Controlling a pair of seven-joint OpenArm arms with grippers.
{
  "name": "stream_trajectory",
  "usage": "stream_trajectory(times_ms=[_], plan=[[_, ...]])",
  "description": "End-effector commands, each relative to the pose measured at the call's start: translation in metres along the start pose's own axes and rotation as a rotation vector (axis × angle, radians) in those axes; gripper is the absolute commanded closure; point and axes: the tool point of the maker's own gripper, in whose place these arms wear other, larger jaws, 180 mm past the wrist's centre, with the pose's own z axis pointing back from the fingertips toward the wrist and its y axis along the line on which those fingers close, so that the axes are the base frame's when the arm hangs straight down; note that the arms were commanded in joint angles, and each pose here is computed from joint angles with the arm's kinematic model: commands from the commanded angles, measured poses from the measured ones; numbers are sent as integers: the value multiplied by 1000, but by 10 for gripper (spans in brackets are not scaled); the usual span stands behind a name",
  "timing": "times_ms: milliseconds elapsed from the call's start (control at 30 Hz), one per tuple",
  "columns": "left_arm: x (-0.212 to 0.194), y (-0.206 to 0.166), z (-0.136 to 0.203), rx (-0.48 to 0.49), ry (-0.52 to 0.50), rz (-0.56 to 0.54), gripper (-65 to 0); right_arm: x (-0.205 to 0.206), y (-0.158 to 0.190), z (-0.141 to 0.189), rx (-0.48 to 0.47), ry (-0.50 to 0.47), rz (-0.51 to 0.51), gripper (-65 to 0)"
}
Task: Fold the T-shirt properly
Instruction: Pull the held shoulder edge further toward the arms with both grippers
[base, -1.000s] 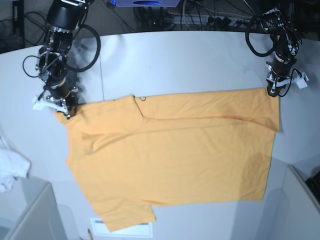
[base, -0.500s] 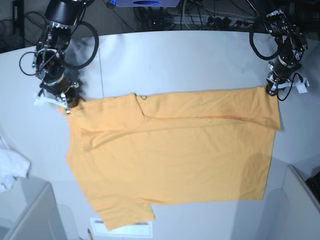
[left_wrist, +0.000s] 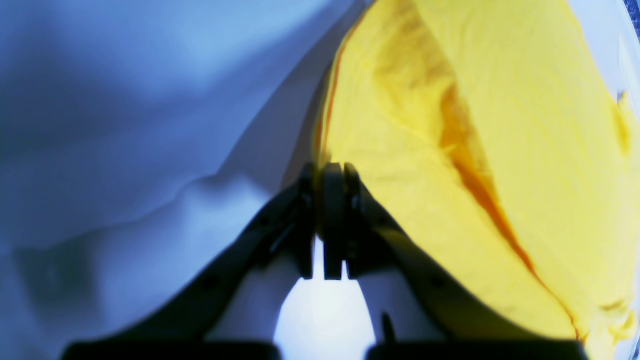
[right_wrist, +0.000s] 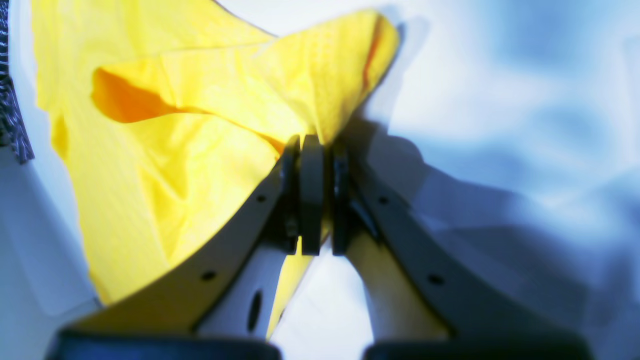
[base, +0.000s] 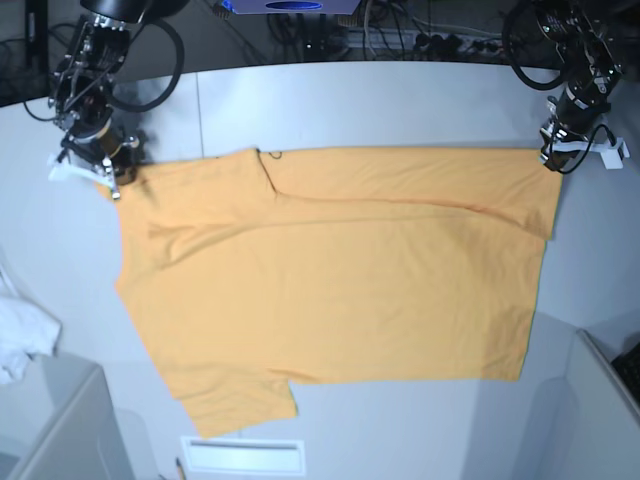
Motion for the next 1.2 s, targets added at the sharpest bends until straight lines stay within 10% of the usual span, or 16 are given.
stream_trajectory(times_ms=[0, 1167], plan=[[16, -4, 8, -12, -42, -40, 0, 15, 11, 8, 32, -50, 25, 0], [-38, 49, 55, 126, 106, -101, 0, -4, -71, 67, -80, 59, -86, 0]])
